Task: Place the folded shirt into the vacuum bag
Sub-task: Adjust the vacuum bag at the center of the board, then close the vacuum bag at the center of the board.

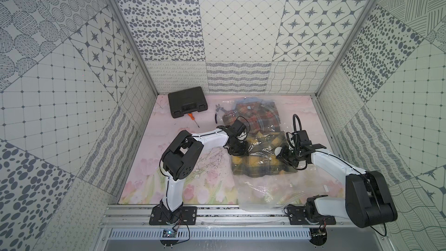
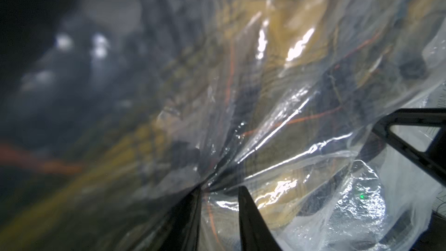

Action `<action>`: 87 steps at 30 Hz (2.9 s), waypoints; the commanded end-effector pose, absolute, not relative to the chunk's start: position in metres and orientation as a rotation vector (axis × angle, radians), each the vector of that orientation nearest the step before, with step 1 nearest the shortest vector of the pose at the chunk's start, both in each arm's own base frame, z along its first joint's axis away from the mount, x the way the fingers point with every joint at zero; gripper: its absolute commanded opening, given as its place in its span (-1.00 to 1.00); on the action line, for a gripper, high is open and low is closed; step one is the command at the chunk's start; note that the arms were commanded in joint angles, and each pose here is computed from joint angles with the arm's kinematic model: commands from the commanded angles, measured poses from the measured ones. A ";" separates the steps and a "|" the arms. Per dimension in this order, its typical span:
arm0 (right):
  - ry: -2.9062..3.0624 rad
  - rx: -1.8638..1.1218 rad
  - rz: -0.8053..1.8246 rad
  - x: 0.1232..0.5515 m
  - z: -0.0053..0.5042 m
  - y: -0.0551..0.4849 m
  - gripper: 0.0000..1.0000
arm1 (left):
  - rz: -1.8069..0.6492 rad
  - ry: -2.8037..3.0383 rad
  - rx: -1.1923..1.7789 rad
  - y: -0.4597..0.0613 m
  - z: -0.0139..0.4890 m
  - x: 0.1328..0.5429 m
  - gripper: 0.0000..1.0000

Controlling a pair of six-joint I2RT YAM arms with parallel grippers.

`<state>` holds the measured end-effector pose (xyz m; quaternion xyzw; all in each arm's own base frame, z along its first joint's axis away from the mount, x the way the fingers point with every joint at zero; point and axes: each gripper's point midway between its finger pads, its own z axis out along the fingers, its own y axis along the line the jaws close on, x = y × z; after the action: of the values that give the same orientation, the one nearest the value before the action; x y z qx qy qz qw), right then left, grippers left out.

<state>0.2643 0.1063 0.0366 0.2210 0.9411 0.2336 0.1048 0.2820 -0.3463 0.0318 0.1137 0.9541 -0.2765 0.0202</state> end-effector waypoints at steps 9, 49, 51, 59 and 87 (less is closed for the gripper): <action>2.577 0.699 0.856 0.366 0.031 0.140 -0.47 | -0.544 2.842 0.286 -0.312 0.030 0.396 -0.45; 2.494 1.234 0.150 0.212 0.064 -0.043 0.87 | -0.638 2.254 1.066 -0.437 0.088 0.263 0.10; 2.501 1.261 0.252 0.215 0.057 -0.036 0.88 | -0.577 2.118 1.185 -0.444 0.098 0.251 0.18; 2.369 1.228 0.646 0.232 0.079 -0.002 0.76 | -0.619 1.941 1.474 -0.472 0.100 0.195 0.27; 2.273 1.080 0.856 0.263 0.138 0.001 0.60 | -0.003 1.415 1.822 -0.540 0.043 0.160 0.38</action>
<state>0.2530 0.0016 0.1261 0.4160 0.8289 0.3039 0.2178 0.1289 -0.5342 0.0350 0.7175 0.6006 -0.0992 0.3385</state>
